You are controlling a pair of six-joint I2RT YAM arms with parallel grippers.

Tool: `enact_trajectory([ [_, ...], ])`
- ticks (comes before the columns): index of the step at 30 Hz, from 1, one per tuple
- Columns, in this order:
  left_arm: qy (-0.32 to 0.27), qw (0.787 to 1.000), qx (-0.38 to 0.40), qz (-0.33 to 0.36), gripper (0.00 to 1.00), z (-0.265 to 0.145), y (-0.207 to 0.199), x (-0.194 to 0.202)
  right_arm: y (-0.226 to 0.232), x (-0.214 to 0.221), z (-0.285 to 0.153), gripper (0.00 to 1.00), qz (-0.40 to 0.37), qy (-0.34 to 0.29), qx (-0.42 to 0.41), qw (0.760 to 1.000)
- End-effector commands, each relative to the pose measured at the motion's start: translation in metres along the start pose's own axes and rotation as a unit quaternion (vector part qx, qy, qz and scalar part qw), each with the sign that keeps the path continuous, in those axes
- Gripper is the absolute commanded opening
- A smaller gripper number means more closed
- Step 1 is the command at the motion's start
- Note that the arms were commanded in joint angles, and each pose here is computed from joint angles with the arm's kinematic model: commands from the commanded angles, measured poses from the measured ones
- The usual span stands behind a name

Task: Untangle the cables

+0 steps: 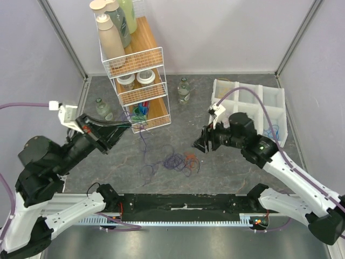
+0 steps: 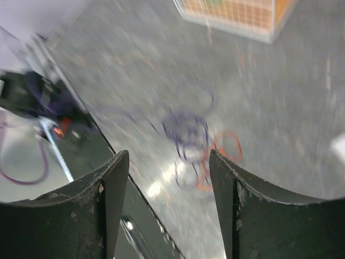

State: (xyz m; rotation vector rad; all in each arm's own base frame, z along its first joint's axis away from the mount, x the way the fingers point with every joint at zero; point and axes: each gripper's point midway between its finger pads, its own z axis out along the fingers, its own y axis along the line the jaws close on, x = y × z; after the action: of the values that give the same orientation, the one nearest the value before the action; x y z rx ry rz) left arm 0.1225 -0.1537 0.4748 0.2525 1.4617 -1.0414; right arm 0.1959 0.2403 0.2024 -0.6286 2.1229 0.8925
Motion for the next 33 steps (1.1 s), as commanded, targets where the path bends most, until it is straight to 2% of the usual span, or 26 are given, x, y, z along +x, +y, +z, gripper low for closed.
enact_trajectory([
  [1, 0.039, 0.999, 0.010, -0.003, 0.02, 0.015, -0.002, 0.017, 0.074, -0.096, -0.029, 0.69, -0.083, -0.146, -0.142, 0.975],
  [5, 0.045, 0.999, 0.000, -0.010, 0.02, 0.017, 0.002, 0.021, 0.119, -0.118, -0.025, 0.72, -0.078, -0.193, -0.238, 0.949],
  [12, 0.052, 0.998, -0.005, -0.026, 0.02, 0.019, 0.004, 0.028, 0.167, -0.114, -0.005, 0.73, -0.070, -0.204, -0.295, 0.931],
  [18, 0.052, 0.998, -0.003, -0.032, 0.02, 0.017, 0.004, 0.030, 0.190, -0.106, 0.019, 0.72, -0.070, -0.200, -0.304, 0.929],
  [26, 0.047, 0.998, -0.001, -0.032, 0.02, 0.013, 0.003, 0.028, 0.214, -0.086, 0.040, 0.67, -0.055, -0.179, -0.329, 0.926],
  [27, 0.047, 0.998, -0.002, -0.033, 0.02, 0.013, 0.004, 0.029, 0.213, -0.083, 0.043, 0.65, -0.049, -0.175, -0.327, 0.927],
  [28, 0.046, 0.998, -0.002, -0.033, 0.01, 0.013, 0.004, 0.028, 0.216, -0.082, 0.045, 0.57, -0.043, -0.174, -0.330, 0.927],
  [33, 0.050, 0.998, -0.018, -0.028, 0.02, 0.018, 0.011, 0.033, 0.229, -0.077, 0.037, 0.03, -0.038, -0.153, -0.364, 0.918],
])
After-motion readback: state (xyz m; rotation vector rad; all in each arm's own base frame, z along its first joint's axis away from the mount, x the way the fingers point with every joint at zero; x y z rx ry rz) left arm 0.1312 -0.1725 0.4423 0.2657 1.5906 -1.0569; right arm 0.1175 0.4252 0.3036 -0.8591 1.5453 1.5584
